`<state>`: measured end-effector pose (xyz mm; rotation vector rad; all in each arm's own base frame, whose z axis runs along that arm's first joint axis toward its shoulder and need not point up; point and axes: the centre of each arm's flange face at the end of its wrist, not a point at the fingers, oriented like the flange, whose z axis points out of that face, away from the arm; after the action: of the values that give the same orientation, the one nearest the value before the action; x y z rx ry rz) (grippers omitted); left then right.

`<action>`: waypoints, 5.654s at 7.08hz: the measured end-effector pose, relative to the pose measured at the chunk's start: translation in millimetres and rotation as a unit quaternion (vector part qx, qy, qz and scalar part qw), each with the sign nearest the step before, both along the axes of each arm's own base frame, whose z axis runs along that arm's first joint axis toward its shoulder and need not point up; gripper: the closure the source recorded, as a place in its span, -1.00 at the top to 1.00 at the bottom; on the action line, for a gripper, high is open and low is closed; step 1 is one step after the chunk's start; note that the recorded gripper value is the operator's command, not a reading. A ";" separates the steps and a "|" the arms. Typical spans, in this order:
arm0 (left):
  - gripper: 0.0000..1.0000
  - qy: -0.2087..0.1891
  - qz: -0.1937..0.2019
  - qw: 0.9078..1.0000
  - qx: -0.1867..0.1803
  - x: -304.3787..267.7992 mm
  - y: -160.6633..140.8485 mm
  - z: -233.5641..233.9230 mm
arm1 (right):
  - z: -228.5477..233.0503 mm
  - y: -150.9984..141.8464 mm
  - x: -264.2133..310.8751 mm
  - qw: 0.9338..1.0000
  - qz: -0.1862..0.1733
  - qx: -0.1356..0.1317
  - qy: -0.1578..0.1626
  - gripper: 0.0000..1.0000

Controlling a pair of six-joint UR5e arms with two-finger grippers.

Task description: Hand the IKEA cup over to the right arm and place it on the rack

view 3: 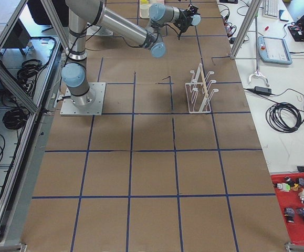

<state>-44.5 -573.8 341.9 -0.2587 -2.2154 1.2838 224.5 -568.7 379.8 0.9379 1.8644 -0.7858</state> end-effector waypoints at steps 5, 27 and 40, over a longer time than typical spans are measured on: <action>0.99 -0.189 0.107 0.938 0.270 -60.2 -57.8 51.9 | -16.9 -51.2 -127.8 0.922 0.071 -0.132 0.358 -0.81; 0.98 -0.253 0.117 0.806 0.522 146.9 186.0 -59.5 | -83.5 -83.2 -164.6 0.800 0.138 -0.188 0.552 1.00; -1.00 -0.333 0.107 0.795 0.496 142.6 178.4 -88.5 | 34.3 44.9 17.6 0.960 0.019 -0.172 0.220 0.99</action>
<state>98.1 -395.4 253.4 -0.0274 -3.2517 -0.1026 242.1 -523.8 414.0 0.5309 2.0164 -1.3301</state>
